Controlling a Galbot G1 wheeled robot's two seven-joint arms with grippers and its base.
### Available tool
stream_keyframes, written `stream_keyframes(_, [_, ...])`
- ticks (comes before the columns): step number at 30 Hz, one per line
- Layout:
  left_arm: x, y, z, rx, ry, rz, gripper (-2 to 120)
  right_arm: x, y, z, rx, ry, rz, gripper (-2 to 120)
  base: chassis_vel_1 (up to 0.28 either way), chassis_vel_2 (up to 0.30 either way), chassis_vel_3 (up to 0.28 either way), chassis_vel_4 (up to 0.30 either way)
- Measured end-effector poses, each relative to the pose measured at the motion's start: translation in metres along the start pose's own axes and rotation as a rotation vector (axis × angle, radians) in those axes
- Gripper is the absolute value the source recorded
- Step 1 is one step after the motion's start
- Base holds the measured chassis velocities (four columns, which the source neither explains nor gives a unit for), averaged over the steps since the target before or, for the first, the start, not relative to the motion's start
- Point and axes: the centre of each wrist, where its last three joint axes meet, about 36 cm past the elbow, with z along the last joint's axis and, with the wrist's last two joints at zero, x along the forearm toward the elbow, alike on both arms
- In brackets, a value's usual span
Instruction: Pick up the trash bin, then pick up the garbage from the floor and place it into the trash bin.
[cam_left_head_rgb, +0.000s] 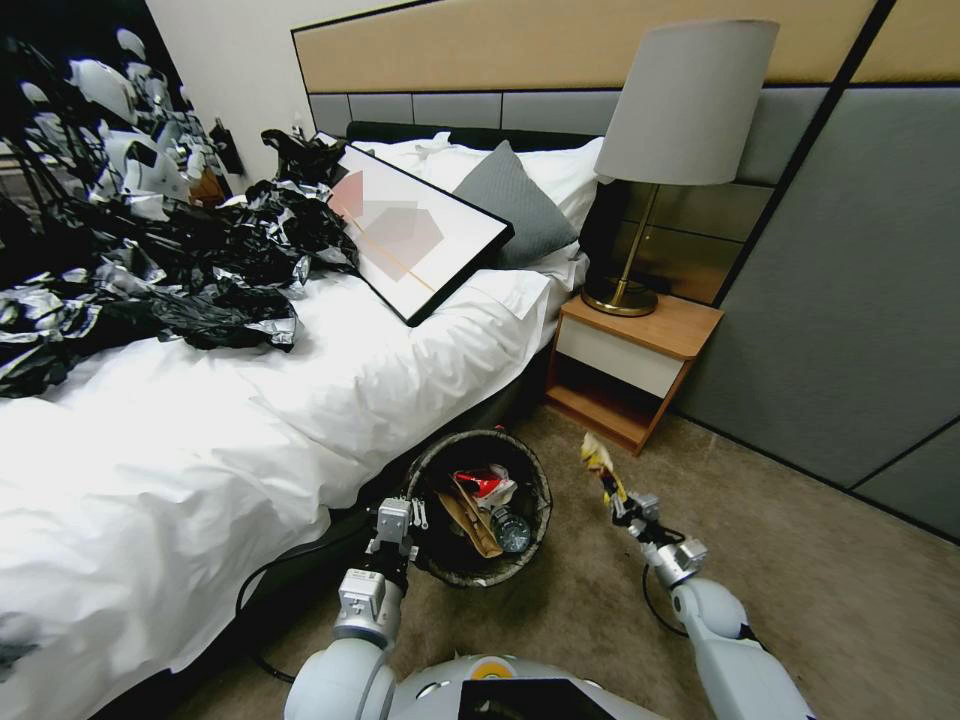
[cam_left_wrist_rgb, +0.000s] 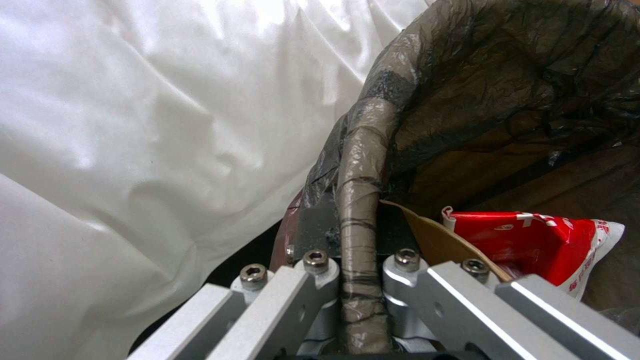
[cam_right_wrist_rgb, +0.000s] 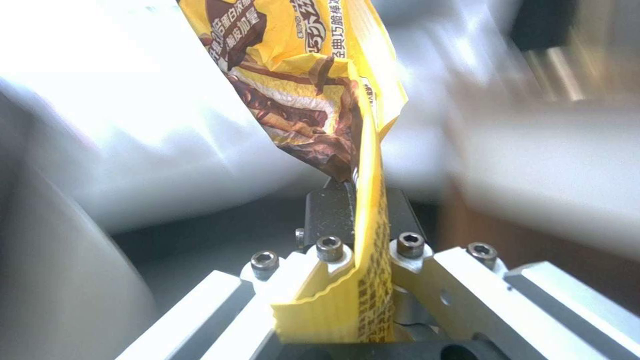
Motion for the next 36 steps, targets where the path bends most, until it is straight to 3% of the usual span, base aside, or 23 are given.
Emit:
stream_keyframes(3, [-0.001,-0.001,0.000,0.001,-0.001,0.002,0,-0.020,0.029,-0.044,0.005,-0.125,-0.112,0,0.000,0.000,0.000,0.000])
stream_keyframes(5, [-0.001,-0.001,0.000,0.001,-0.001,0.002,0,-0.024,0.036,-0.055,0.008,-0.151,-0.138,0,0.000,0.000,0.000,0.000])
stream_keyframes(7, [-0.001,-0.001,0.000,0.000,0.000,0.002,0,-0.034,0.059,-0.084,0.011,-0.213,-0.221,0,0.000,0.000,0.000,0.000])
stream_keyframes(13, [-0.001,-0.002,0.001,0.000,0.002,0.005,0,-0.042,0.093,-0.105,0.001,-0.217,-0.329,0,0.000,0.000,0.000,0.000])
stream_keyframes(20, [-0.002,-0.006,0.002,0.004,0.000,0.019,0,-0.048,0.125,-0.095,-0.031,-0.109,-0.404,0,0.000,0.000,0.000,0.000])
stream_keyframes(25, [-0.001,-0.010,0.003,0.001,0.006,0.030,0,-0.044,0.143,-0.059,-0.059,-0.003,-0.427,0,0.000,0.000,0.000,0.000])
stream_keyframes(36, [0.002,-0.016,0.003,-0.002,0.012,0.045,0,-0.043,0.152,-0.013,-0.085,0.091,-0.430,0,0.000,0.000,0.000,0.000])
